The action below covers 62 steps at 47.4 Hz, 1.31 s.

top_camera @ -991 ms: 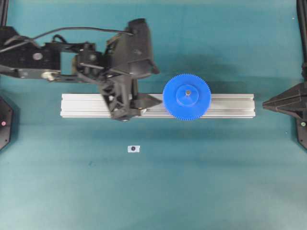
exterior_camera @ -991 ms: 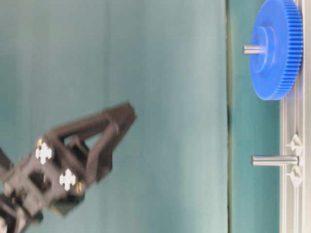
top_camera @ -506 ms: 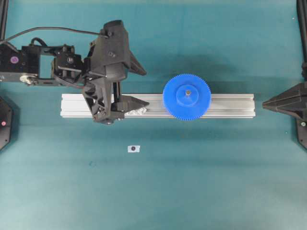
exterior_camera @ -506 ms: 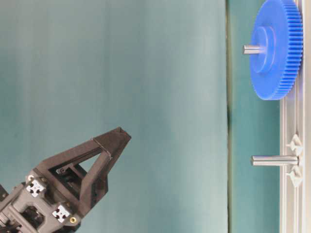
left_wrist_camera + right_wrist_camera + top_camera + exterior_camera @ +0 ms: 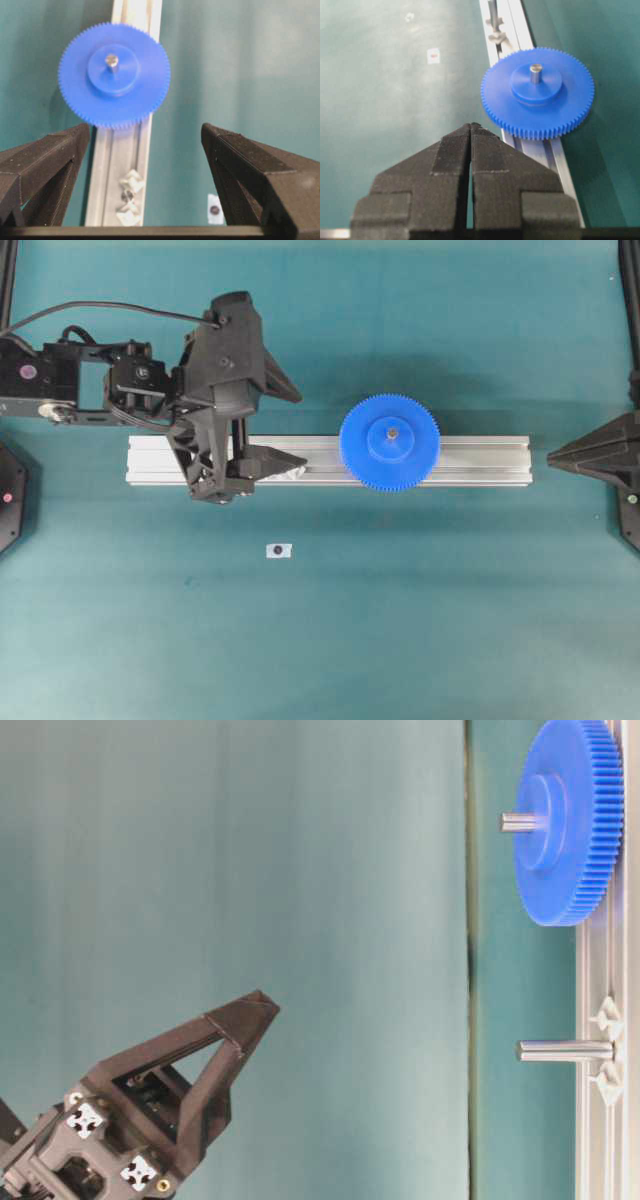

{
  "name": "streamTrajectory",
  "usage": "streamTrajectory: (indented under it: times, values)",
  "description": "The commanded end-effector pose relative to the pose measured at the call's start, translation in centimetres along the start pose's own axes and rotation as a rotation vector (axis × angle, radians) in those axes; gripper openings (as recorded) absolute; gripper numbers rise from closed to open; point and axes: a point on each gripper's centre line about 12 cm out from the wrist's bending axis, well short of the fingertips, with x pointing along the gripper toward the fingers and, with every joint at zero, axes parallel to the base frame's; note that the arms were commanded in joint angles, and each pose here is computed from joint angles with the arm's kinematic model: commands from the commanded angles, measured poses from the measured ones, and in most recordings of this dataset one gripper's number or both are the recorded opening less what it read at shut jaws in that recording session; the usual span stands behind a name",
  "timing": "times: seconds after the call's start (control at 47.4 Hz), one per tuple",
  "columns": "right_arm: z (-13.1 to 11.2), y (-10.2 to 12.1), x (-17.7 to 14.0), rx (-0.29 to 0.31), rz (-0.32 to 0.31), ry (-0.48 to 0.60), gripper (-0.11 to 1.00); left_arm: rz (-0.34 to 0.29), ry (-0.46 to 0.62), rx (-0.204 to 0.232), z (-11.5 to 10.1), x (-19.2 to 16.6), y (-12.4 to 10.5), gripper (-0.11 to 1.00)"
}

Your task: Find the location of the shaft and insert the large gear.

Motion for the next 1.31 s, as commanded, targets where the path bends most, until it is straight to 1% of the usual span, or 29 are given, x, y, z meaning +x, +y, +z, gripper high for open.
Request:
streamTrajectory:
  times: [0.0,0.443,1.287]
  values:
    - [0.38,0.06,0.03,0.008,0.001,-0.009,0.0,-0.004,-0.051,0.003,1.21,-0.9,-0.17,0.93]
    - [0.38,0.06,0.03,0.008,0.001,-0.009,0.0,-0.008,-0.037,-0.001,0.6,-0.78,-0.34,0.92]
    - [0.4,0.04,0.01,0.008,0.0,-0.011,0.0,-0.01,-0.031,-0.008,0.44,-0.58,-0.4,0.92]
